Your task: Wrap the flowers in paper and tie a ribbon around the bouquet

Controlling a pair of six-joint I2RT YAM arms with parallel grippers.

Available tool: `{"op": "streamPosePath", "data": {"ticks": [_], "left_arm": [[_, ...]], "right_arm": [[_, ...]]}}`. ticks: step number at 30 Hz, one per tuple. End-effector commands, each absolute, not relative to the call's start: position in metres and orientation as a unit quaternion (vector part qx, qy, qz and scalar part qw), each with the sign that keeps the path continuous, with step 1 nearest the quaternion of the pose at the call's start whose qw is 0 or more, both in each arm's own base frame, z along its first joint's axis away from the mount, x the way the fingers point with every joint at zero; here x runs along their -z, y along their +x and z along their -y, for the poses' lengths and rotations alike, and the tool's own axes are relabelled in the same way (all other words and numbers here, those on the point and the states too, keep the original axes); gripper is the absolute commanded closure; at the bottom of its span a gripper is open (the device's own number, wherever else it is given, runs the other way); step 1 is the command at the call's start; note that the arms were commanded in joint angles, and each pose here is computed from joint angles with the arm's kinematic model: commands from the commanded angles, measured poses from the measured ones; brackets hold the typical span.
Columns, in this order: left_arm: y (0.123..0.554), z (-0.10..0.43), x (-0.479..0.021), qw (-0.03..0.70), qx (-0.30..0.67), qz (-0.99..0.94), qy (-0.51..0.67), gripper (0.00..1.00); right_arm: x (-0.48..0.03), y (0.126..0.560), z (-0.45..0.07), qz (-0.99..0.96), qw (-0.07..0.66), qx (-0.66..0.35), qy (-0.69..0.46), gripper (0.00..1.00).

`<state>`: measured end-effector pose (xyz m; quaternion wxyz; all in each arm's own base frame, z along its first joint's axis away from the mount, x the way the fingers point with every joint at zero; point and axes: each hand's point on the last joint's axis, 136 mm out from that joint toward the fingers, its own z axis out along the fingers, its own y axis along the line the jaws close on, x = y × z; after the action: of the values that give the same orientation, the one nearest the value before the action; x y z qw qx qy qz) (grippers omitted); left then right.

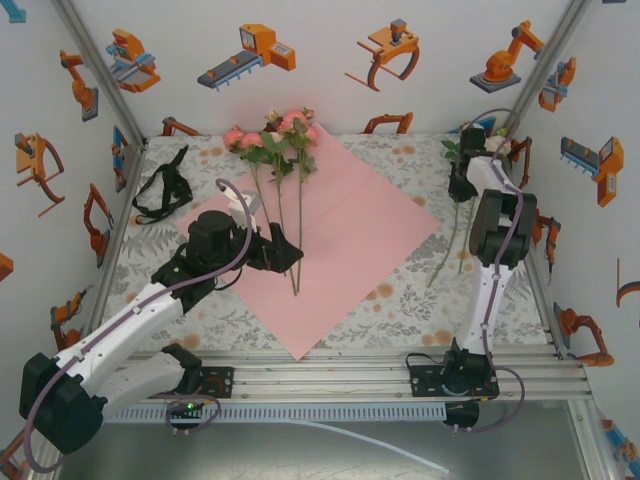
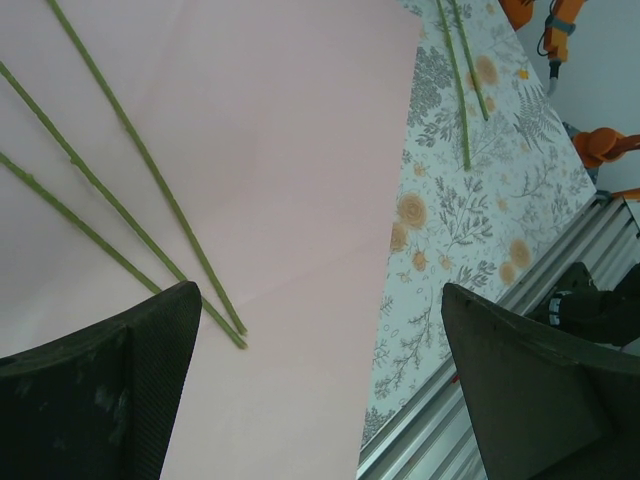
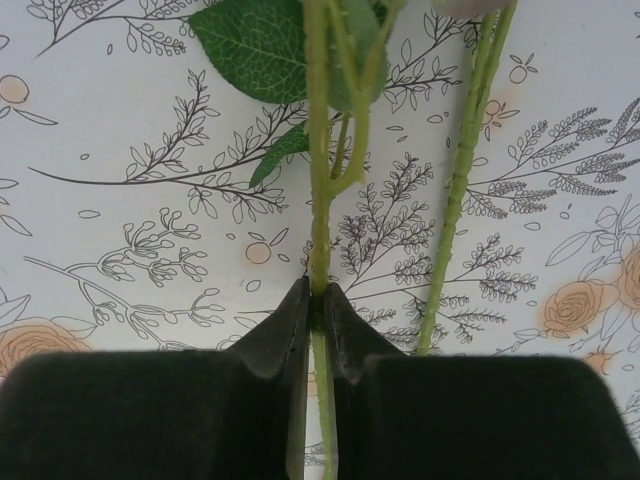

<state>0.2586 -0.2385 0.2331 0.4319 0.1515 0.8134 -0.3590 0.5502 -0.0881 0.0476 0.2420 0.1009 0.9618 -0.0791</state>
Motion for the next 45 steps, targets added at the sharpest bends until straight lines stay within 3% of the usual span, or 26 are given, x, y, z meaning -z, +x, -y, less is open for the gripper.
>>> {"op": "streamPosePath", "data": {"ticks": [1,8,12,19,26,32,45], "left_arm": [[0.257,0.238,-0.236,0.439,0.352,-0.811,0.161,0.03],[0.268,0.221,-0.237,0.456,0.307,-0.825,0.13,0.03],[0.27,0.213,-0.237,0.462,0.287,-0.831,0.12,0.03],[0.27,0.202,-0.236,0.463,0.27,-0.839,0.098,0.03],[0.264,0.195,-0.237,0.46,0.263,-0.843,0.092,0.03],[0.261,0.187,-0.239,0.466,0.255,-0.843,0.087,0.03],[0.259,0.183,-0.238,0.467,0.249,-0.844,0.086,0.03]], "right_arm": [[-0.103,0.552,0.089,-0.949,0.29,0.077,0.097,0.92],[-0.202,0.532,0.051,-0.906,0.41,0.01,0.106,1.0],[-0.247,0.522,-0.011,-0.887,0.454,-0.047,0.074,1.0],[-0.27,0.528,-0.139,-0.861,0.486,-0.141,0.044,1.0],[-0.233,0.548,-0.248,-0.87,0.454,-0.192,0.016,1.0],[-0.184,0.559,-0.305,-0.885,0.415,-0.21,0.019,1.0],[-0.099,0.563,-0.321,-0.916,0.355,-0.184,0.028,0.97]]}}
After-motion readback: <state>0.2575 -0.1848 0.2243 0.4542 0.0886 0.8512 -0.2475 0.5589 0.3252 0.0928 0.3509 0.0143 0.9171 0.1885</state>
